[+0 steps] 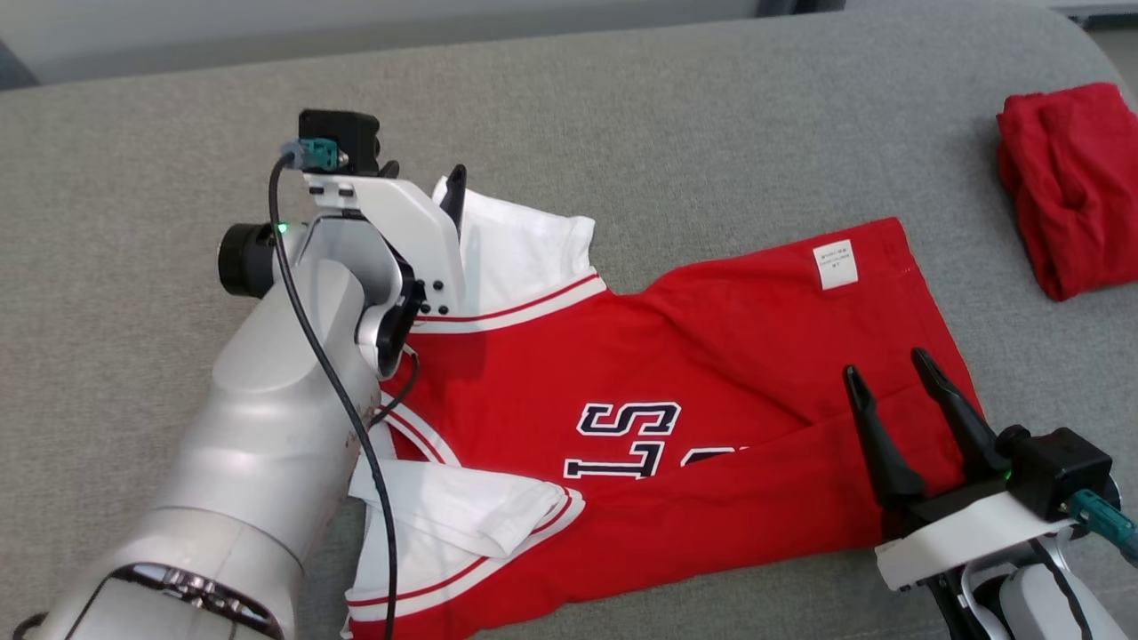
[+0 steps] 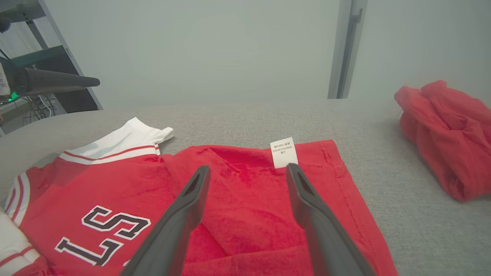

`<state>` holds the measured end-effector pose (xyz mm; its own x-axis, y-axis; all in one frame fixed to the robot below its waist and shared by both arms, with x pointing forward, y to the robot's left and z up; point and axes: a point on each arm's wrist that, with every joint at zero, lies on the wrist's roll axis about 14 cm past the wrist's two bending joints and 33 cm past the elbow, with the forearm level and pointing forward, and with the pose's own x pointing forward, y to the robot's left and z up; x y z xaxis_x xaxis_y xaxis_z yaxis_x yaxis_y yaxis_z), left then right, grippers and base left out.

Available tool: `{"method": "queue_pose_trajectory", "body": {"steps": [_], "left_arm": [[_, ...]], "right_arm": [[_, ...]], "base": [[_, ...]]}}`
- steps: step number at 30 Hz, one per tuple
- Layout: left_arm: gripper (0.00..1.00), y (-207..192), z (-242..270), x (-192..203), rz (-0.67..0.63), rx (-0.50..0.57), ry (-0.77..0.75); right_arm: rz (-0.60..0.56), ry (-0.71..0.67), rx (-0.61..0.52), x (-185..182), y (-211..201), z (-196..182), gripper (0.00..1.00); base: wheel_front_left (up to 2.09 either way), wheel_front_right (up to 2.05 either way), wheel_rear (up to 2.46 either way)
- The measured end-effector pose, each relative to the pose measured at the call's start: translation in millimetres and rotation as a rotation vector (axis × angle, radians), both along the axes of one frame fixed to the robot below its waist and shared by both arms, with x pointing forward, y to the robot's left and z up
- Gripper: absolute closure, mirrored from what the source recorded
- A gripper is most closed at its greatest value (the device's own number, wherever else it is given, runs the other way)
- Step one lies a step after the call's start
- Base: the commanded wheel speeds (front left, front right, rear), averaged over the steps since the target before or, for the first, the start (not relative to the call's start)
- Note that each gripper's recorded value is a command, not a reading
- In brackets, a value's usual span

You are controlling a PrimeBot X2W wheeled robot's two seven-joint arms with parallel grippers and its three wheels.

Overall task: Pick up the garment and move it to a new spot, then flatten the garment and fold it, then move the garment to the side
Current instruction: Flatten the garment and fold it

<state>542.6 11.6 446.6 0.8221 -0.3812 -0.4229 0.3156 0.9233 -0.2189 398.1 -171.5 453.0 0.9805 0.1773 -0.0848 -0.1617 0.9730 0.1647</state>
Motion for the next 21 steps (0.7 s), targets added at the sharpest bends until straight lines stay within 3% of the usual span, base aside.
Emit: {"method": "queue_pose_trajectory", "body": {"steps": [11,21], "left_arm": [[0.00,-16.4,-62.7,23.7,-0.066,0.136,0.194],[0.00,-13.9,-77.2,28.1,-0.073,0.198,0.215]], "right_arm": [[-0.041,0.058,-0.018,12.7,-16.9,-22.4,0.00],[-0.064,0.069,-0.021,14.2,-23.5,-26.5,0.00]], "base": [[0.00,0.00,0.00],[0.00,0.00,0.00]]}}
